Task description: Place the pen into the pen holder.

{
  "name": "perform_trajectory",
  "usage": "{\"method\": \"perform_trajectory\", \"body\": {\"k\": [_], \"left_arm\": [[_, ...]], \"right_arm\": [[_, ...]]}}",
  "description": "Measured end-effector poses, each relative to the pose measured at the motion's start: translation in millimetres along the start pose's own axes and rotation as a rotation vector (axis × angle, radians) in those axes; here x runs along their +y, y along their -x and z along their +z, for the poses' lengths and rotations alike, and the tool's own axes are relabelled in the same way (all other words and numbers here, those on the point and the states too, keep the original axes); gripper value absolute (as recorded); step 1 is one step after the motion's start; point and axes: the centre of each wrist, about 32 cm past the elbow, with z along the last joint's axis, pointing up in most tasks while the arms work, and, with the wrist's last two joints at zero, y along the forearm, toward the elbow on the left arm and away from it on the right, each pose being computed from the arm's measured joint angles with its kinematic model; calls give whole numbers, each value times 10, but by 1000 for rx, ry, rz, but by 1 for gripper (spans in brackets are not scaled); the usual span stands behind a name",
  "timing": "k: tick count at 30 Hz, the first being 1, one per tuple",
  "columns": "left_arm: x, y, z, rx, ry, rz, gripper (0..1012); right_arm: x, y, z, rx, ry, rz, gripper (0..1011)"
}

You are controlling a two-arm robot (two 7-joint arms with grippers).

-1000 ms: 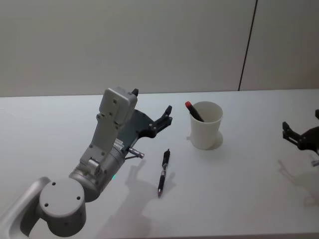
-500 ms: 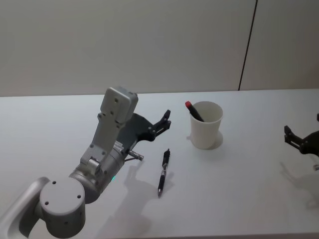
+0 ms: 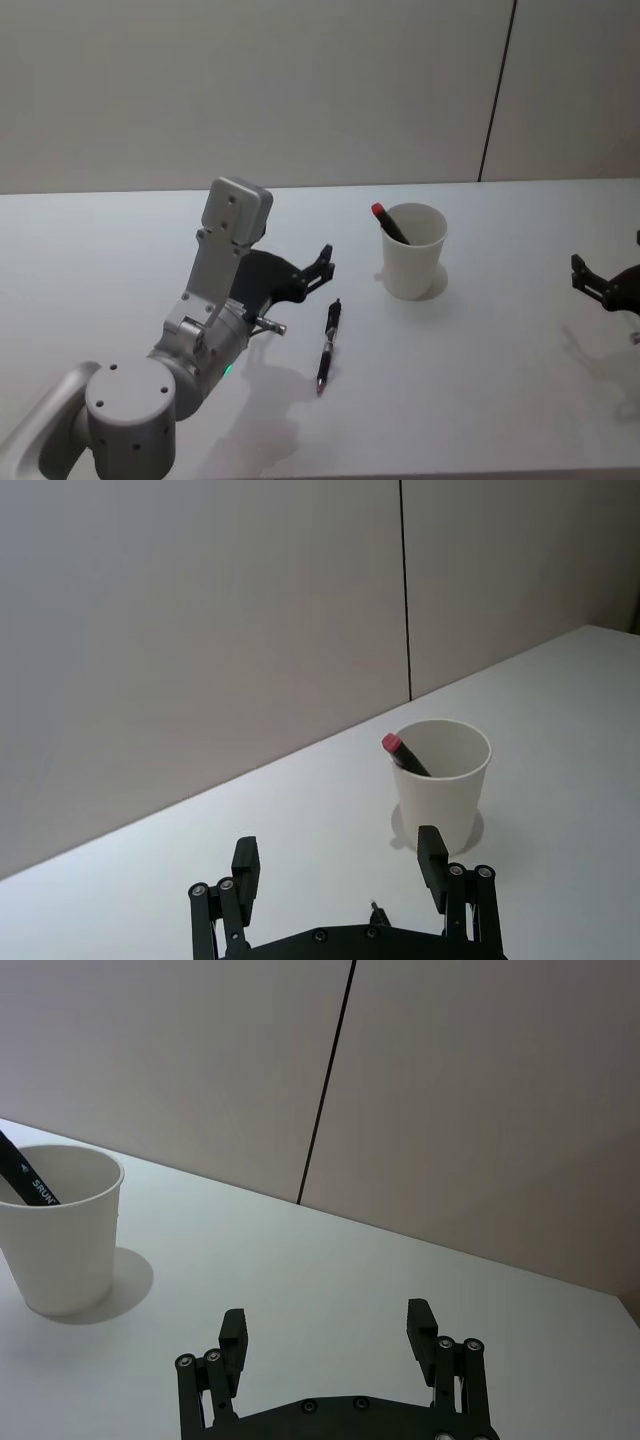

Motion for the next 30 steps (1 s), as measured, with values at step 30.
{"method": "perform_trajectory", "body": {"k": [30], "left_arm": [[-202, 139, -195, 148, -277, -33, 1004]], "right_arm": [[-7, -1, -3, -1, 2, 0, 1001]]}}
